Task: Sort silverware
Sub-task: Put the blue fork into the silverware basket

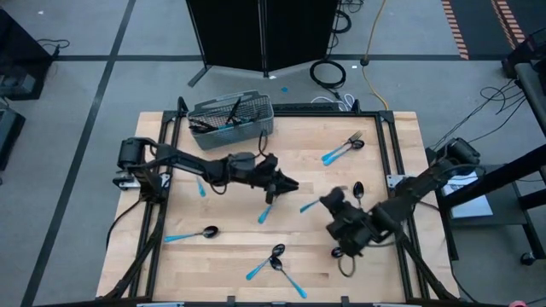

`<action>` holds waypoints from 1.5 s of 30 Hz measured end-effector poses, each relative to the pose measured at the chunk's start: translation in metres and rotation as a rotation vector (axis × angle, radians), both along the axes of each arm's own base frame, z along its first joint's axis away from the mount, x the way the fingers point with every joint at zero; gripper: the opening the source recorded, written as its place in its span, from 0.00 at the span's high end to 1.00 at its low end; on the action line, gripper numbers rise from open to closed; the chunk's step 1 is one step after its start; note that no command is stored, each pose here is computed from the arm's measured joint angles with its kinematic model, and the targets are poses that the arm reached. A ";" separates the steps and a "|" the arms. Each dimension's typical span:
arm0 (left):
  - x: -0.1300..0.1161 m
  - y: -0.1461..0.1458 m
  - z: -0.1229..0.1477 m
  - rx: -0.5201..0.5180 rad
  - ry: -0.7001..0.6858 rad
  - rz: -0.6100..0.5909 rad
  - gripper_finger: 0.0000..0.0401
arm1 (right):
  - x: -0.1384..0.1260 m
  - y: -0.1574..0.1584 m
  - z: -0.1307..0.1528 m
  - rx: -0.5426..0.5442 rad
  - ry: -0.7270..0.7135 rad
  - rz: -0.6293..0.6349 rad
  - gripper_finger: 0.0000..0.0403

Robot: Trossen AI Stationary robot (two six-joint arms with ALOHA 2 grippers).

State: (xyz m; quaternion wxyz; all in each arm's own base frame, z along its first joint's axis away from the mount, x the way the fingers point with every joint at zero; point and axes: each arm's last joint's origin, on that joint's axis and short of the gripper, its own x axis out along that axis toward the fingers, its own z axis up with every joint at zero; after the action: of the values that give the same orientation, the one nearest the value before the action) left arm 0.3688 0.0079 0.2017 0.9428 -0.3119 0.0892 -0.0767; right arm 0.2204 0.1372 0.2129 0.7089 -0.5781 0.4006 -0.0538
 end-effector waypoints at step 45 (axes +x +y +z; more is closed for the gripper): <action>0.017 -0.030 -0.037 -0.101 0.241 -0.071 0.77 | 0.058 -0.024 -0.009 0.120 0.092 0.244 1.00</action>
State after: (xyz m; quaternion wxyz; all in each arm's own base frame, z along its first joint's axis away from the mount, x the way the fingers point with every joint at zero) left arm 0.3856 -0.0223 0.1643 0.9050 -0.3626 0.2089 -0.0763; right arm 0.2781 0.1135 0.2037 0.7243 -0.5809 0.3618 0.0837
